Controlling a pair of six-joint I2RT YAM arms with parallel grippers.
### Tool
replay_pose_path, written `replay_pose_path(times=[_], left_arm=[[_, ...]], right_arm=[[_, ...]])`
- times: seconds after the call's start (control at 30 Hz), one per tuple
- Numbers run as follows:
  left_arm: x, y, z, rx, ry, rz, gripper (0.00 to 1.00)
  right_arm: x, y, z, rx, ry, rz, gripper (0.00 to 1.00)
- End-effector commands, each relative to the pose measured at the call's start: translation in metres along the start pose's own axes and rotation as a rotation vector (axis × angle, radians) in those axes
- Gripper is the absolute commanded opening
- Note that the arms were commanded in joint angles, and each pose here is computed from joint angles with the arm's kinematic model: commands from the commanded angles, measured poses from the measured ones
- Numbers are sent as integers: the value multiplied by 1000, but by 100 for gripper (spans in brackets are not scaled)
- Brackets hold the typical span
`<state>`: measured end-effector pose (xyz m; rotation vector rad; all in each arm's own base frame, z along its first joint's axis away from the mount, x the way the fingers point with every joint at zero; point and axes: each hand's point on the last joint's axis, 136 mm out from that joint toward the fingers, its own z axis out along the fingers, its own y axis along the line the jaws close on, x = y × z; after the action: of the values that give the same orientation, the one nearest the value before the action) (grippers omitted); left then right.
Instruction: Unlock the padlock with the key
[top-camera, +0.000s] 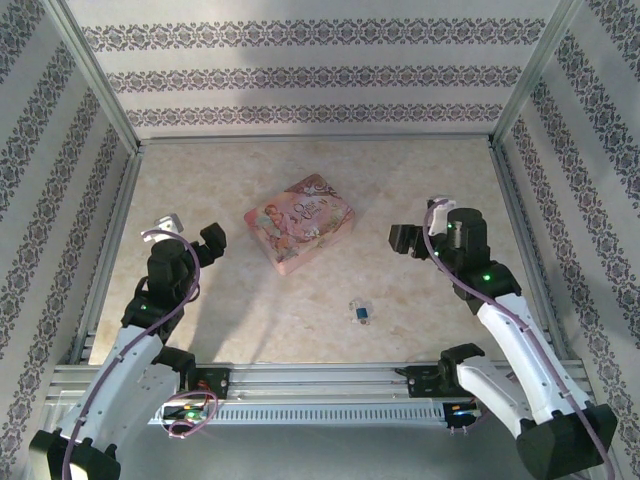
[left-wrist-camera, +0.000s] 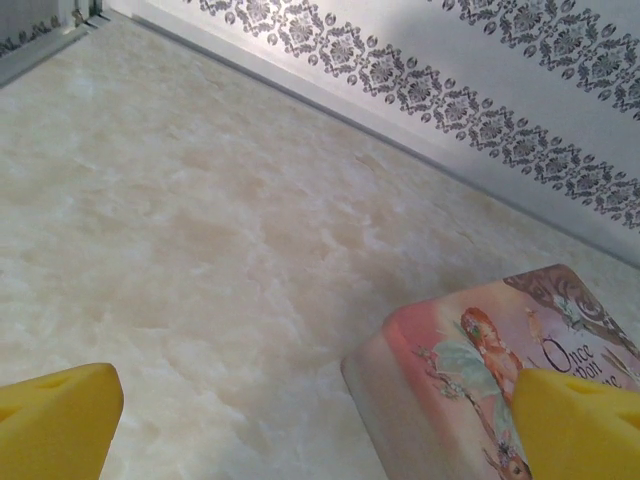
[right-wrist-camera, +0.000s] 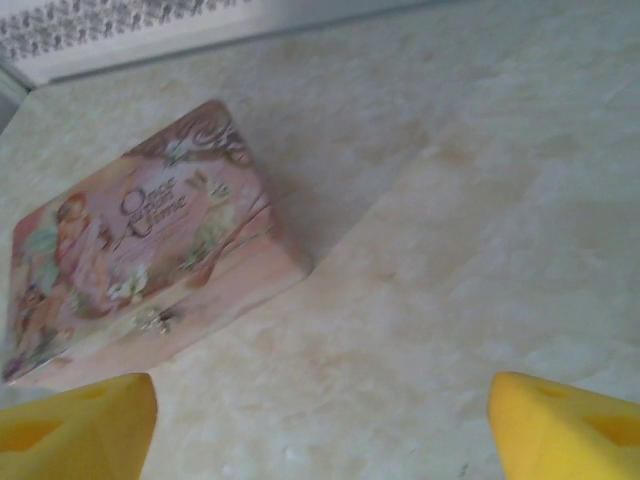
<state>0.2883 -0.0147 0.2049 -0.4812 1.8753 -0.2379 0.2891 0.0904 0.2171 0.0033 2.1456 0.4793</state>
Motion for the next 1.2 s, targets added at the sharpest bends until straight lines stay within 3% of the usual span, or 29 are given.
replay_pose_path(times=[0.0,0.07,0.2,0.4,0.9,1.17], left_arm=[[-12,0,-6,-11,-52,40,99],[-14,1,-7,-21,-60,49,99],[-17,4,-6,-39,-68,67,99],[-22,9,-7,-74,-86,78,99],[-22,8,-1,-83,-74,53,99],[-18,12,1,-105,-56,57,99]], right_arm=[[-21,-12,-3,18,-116,-30,92],[-24,-25,-4,70,-153,-41,98],[-26,-53,-3,208,-241,-117,98],[-11,-82,9,295,-326,-172,99],[38,-112,44,302,-293,-197,98],[26,-105,53,244,-367,-242,98]])
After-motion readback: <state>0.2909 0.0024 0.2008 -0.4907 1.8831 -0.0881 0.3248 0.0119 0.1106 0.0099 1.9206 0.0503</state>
